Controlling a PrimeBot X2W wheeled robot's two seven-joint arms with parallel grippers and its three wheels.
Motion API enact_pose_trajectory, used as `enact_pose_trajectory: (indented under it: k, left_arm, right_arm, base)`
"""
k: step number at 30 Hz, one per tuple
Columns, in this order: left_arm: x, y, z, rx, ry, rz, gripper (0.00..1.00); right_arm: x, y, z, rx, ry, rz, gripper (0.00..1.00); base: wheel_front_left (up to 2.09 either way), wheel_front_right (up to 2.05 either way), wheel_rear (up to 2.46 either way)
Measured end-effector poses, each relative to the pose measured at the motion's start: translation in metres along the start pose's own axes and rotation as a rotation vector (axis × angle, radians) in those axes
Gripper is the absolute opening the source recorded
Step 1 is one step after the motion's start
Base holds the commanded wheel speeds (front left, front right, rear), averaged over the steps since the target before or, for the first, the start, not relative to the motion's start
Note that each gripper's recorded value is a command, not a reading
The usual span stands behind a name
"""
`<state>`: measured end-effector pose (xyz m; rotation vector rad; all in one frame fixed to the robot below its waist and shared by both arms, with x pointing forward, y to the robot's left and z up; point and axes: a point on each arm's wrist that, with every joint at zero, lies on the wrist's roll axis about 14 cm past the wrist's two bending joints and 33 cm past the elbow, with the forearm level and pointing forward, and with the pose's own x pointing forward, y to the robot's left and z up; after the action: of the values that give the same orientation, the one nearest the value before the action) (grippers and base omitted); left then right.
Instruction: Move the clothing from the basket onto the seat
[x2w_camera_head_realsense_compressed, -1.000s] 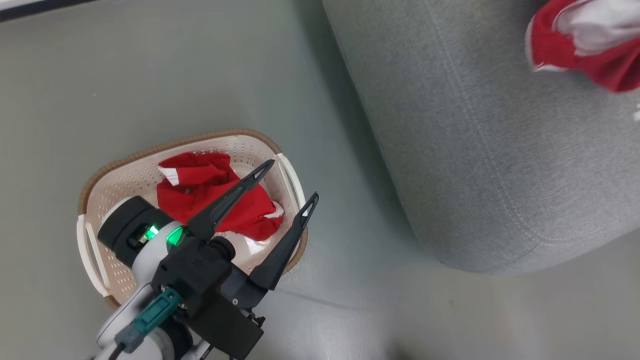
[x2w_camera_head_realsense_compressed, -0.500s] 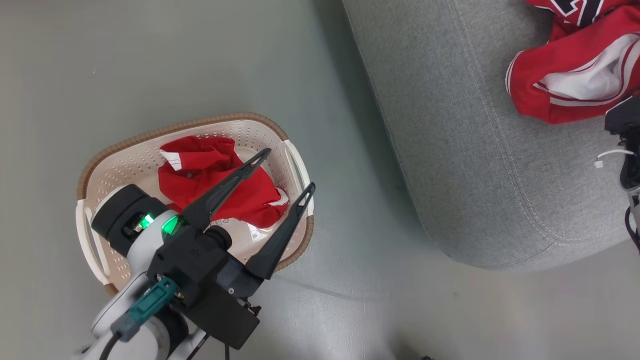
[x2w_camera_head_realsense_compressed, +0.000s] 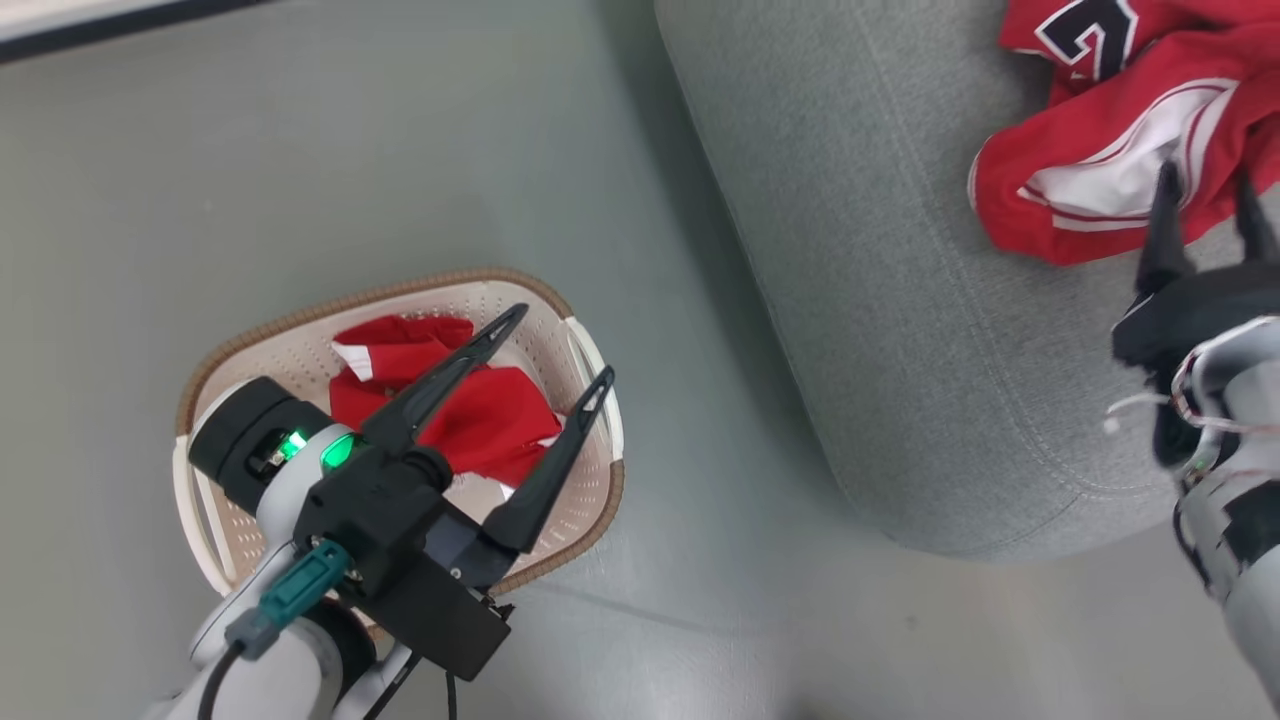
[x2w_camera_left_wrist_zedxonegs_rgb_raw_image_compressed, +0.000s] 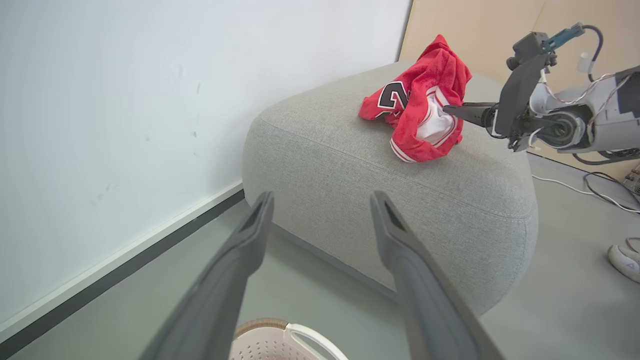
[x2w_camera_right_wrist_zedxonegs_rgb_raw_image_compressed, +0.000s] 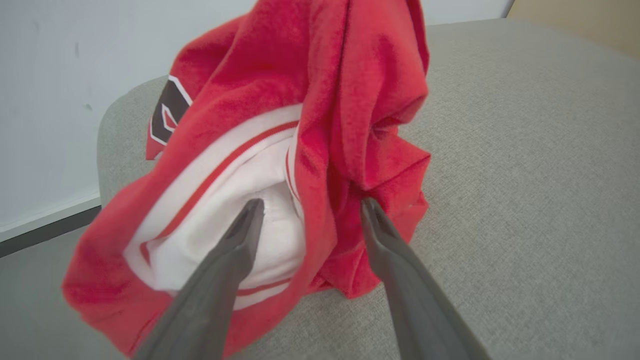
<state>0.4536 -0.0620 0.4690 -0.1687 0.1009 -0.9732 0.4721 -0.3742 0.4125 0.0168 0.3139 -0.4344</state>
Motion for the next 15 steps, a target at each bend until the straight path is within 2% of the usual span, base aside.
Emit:
enact_pose_trajectory:
  k: [8, 15]
  left_arm:
    - [-0.008, 0.003, 0.014, -0.006, -0.031, 0.069, 1.0]
    - [-0.028, 0.016, 0.022, -0.002, -0.04, 0.183, 1.0]
  right_arm:
    - [-0.025, 0.014, 0.001, -0.001, -0.026, 0.062, 1.0]
    - [-0.041, 0.048, 0.024, 0.018, -0.112, 0.165, 1.0]
  base:
    - [0.0, 0.0, 0.0]
    - [0.0, 0.0, 0.0]
